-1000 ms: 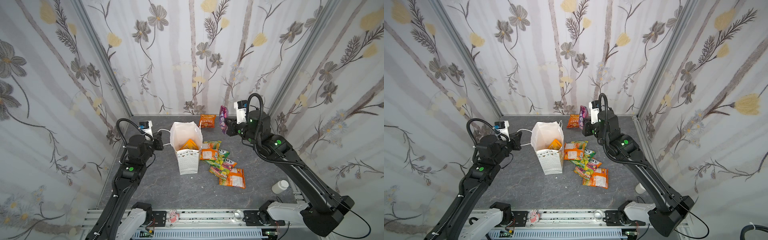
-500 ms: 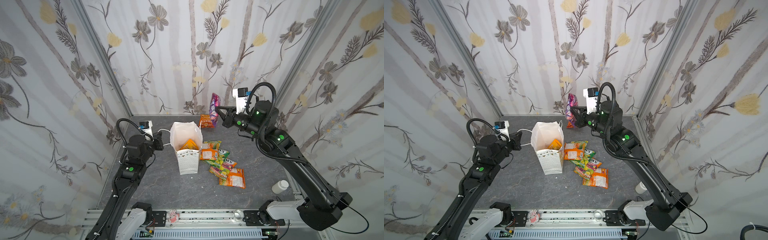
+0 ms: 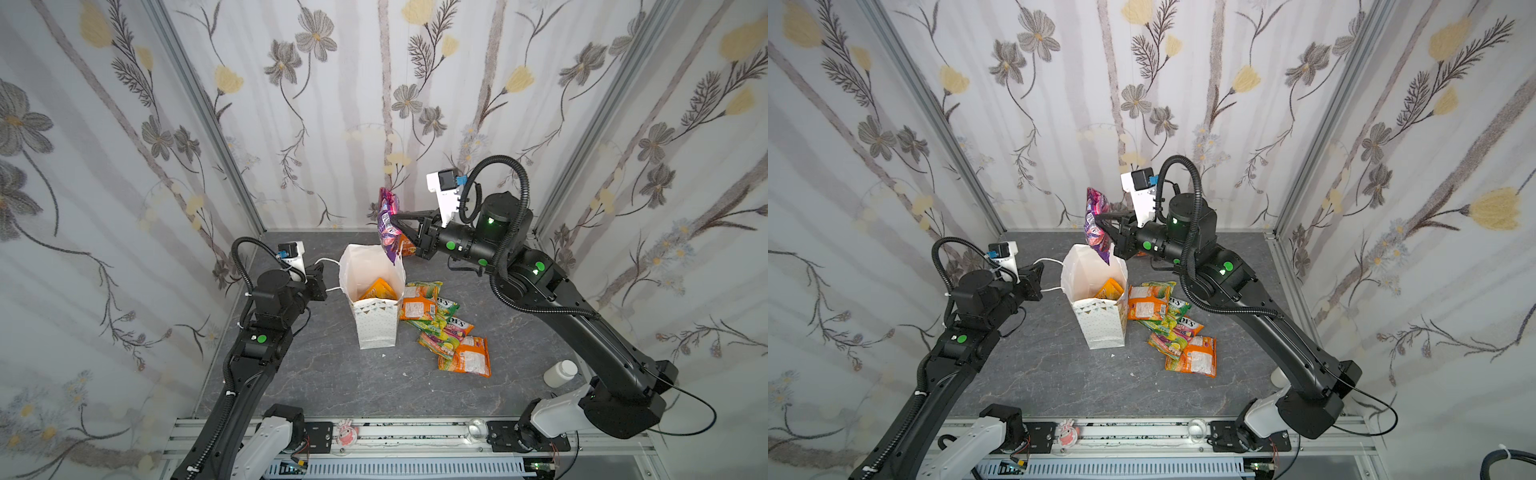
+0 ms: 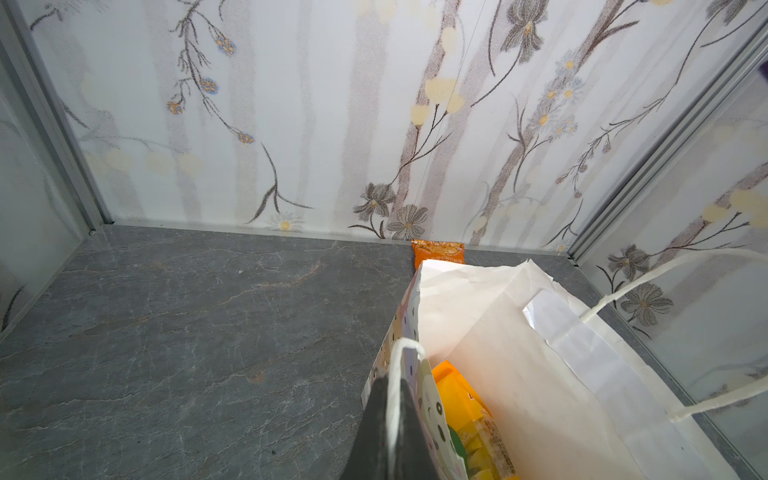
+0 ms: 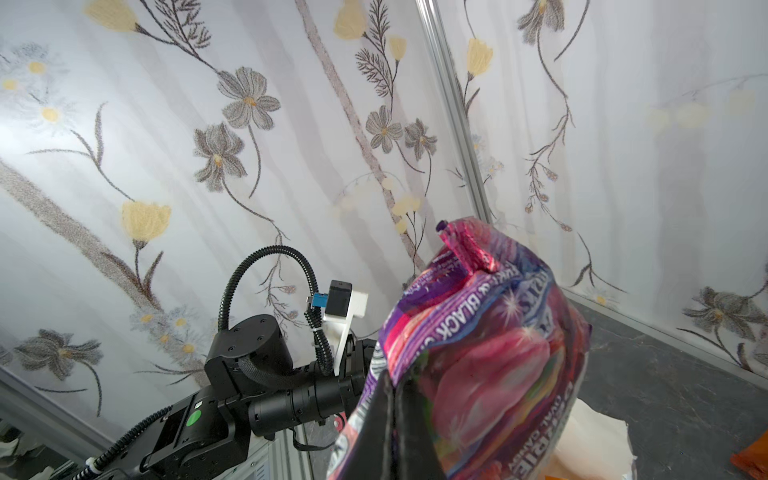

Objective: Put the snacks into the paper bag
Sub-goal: 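Lower the purple bag into the paper bag and open the right gripper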

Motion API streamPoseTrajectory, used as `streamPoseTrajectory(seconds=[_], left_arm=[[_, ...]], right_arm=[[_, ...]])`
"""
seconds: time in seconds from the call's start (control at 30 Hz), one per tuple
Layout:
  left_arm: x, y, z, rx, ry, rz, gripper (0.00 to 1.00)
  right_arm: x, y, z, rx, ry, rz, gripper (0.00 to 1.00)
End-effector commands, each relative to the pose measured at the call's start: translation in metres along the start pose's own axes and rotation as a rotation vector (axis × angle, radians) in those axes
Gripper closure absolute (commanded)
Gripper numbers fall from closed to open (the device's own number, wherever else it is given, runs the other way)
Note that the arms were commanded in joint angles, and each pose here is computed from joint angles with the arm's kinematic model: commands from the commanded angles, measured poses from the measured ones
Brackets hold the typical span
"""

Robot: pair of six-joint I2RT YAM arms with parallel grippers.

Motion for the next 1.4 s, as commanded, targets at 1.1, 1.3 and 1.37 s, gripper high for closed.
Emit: streamPoseTrajectory(seconds=[1.1,1.3,1.37], left_arm=[[-0.006,0.009,-0.010,-0.076,-0.036,0.010,1.00],[-0.005,0.009,-0.010,-0.078,-0.028,0.012,1.00],[-0.005,0.010,-0.010,-0.080,-0.026,0.013,1.00]], right_arm=[[-0.018,-0.114,0.076,0.164,0.044,0.134,1.00],[-0.030,-0.133,0.084,0.194,0.079,0.217,1.00],[-0.032,-0.139,0.087,0.212,0.082,0.226,1.00]])
Point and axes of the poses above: each gripper's point midway between its finger pads, its own z axis out along the fingers, its own x axis along the line the jaws close on, y = z × x, the point moved 9 cm from there along -z, back along the fingers, and after that the axes turned 10 degrees about -z, right-handed, at the moved point
